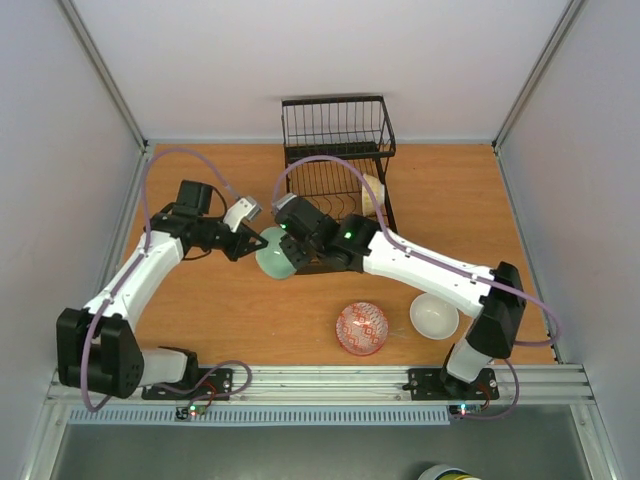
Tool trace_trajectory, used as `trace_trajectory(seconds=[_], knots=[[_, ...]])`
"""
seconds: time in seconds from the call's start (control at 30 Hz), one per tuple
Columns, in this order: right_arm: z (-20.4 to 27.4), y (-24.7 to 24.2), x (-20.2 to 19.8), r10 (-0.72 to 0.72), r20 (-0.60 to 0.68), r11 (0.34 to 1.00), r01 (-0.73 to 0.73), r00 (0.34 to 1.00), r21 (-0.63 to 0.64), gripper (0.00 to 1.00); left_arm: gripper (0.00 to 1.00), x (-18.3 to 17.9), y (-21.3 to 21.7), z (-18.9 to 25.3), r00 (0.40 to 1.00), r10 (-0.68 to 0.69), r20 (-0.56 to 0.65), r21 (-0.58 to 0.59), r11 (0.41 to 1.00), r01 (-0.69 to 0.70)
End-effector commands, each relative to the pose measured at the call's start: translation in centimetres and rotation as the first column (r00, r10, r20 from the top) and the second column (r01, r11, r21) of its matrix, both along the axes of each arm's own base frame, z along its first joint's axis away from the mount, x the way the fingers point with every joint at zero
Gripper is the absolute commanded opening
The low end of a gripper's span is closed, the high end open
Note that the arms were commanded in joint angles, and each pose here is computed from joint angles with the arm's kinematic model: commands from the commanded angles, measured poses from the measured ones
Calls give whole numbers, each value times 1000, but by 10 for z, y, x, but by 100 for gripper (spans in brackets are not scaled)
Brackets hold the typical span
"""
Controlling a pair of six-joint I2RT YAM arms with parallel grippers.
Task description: Load the bowls into the dish rack
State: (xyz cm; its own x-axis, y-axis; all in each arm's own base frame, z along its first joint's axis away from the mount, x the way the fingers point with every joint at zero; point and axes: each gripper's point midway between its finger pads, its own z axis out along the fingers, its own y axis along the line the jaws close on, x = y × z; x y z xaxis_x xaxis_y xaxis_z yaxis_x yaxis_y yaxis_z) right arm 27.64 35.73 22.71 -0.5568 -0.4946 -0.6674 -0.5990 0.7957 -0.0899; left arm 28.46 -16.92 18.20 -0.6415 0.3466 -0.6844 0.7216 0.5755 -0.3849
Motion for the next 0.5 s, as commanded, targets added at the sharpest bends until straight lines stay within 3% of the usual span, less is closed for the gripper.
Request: trace_trajectory(seconds=[0.0,0.1,0.27,0.47], knots=[[31,4,-9,78,50,986,-85,996,141,43,0,-27,-21,37,971,-168,168,-103,977,187],[34,-3,-24,125,2,962,-122,992,245,62,1,-30,-22,44,966,-174,191,-131,971,201],[40,-10,-52,288,-132,819,-173,949,547,76,0,-44,-25,62,957,-227,179,-262,927,269],[39,-8,-85,432,-216,715,-186,875,674,89,1,-55,-26,72,943,-287,170,-350,877,330]])
